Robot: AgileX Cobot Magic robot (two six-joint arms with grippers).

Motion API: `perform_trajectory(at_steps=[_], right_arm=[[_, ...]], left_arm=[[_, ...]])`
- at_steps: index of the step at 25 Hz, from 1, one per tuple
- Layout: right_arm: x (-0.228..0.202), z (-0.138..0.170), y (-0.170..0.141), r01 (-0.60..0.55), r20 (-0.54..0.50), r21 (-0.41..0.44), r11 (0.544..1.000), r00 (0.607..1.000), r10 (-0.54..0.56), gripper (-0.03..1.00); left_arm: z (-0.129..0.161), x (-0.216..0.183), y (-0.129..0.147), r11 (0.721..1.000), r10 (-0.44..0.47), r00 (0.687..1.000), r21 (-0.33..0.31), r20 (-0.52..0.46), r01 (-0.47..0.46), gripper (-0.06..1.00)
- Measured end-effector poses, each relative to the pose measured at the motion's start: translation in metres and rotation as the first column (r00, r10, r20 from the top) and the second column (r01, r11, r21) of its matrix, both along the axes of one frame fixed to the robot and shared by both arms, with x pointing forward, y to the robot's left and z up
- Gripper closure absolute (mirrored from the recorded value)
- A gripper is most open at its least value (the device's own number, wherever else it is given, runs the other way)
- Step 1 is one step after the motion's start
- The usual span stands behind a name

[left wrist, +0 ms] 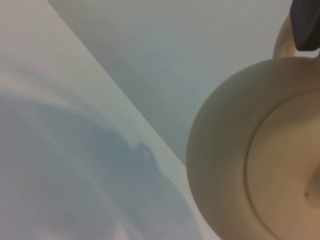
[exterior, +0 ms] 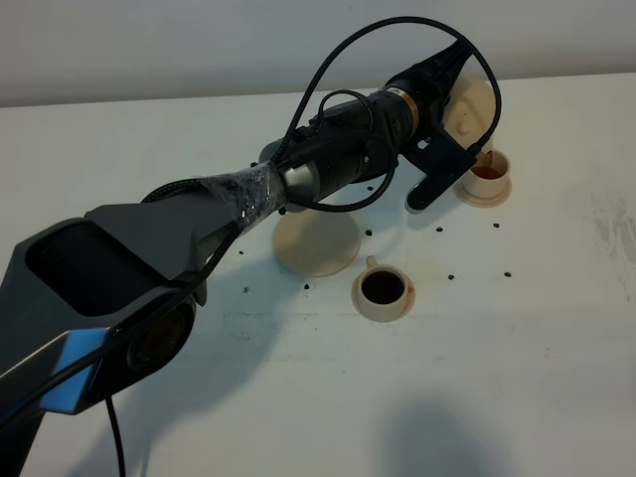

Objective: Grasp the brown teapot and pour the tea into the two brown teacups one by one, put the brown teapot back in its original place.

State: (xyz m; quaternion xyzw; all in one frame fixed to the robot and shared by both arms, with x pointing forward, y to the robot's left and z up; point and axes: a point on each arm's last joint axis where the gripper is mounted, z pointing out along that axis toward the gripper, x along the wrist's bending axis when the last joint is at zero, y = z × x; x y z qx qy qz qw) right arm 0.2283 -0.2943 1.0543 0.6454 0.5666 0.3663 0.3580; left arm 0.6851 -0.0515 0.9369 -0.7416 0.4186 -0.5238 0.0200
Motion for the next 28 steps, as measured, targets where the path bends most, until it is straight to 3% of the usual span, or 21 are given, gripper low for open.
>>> perform_trajectory(at_steps=[16,28], right_arm=[[0.0,0.0,0.0,0.0,0.0,0.0,1.0,1.0,0.0,0.5],[0.0,0.0,0.0,0.0,0.0,0.0,1.0,1.0,0.0,0.5]], left_arm=[[0.0018,0.001,0.0002,1.0,0.015,1.0,-0.021,0.012,-0.015,0.85],[0.0025,0.0011,-0.0004,1.0,-0.003,0.999,-0.002,0.033,0.003,0.85]])
